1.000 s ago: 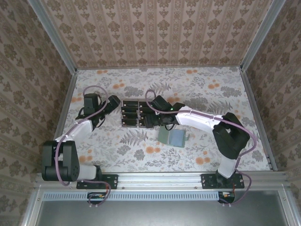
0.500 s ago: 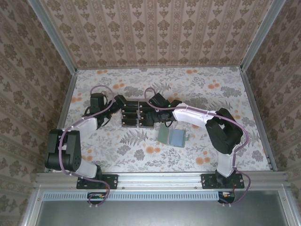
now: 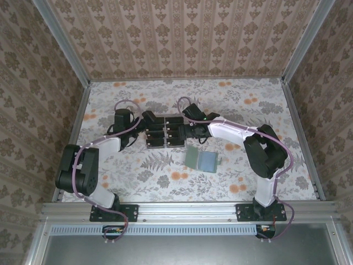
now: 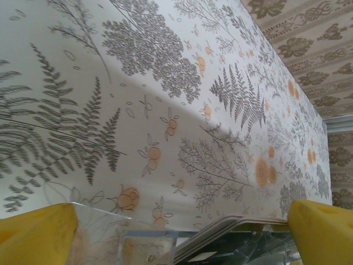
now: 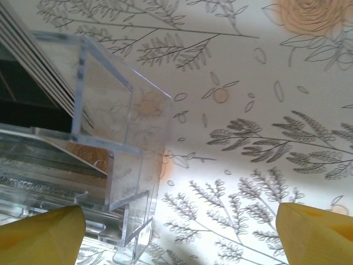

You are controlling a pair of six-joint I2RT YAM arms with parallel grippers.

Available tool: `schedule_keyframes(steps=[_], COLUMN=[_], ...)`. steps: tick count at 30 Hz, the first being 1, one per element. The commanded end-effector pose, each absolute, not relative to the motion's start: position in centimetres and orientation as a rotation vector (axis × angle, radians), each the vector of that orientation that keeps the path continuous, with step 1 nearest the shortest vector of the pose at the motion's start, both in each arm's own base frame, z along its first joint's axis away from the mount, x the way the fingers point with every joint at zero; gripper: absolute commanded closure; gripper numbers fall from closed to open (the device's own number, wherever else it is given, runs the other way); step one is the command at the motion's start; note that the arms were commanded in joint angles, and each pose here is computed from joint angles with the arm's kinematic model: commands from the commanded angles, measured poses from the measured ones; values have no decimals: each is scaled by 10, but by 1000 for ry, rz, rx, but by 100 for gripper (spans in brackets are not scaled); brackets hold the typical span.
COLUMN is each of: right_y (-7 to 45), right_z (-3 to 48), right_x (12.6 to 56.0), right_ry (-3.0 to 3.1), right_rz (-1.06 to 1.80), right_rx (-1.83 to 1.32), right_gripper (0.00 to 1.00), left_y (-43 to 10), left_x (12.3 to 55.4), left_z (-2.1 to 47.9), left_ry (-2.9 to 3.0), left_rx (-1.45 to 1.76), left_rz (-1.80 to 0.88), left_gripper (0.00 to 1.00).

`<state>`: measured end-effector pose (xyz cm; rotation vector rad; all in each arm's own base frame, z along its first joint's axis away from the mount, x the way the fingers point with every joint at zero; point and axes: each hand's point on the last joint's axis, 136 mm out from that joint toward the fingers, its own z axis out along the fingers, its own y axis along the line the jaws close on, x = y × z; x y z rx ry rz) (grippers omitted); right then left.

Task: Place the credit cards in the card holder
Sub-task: Move the storage box to the top-center of the table.

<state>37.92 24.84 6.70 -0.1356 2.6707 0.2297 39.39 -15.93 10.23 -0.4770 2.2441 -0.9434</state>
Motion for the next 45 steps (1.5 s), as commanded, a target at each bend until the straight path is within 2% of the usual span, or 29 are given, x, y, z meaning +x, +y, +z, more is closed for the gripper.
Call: schedule_keyframes(steps=[1, 19, 20, 31, 37, 45], right_y=[230, 136, 130, 71, 65, 95], right_z=[58, 43, 42, 31, 33, 66], right_x=[388, 416, 417, 414, 409, 409], right_ry=[2669, 2673, 2674, 2684, 2685, 2651], right_rz=[165, 20, 15, -28, -8, 248], right_rx=[-107, 200, 220, 422, 446, 372], right_gripper=[10, 10, 10, 10, 10, 10], left_y=[-172, -260, -279, -339, -350, -314], left_x=[405, 445, 440, 456, 466, 479], left_z=[109, 117, 117, 116, 115, 122], left_ry=[2221, 2234, 2245, 2265, 2273, 2250], left_rx=[-470, -318, -277, -175, -136, -175], left_rz=[-953, -1014, -1035, -1091, -1101, -1068], left_gripper=[0, 0, 0, 0, 0, 0])
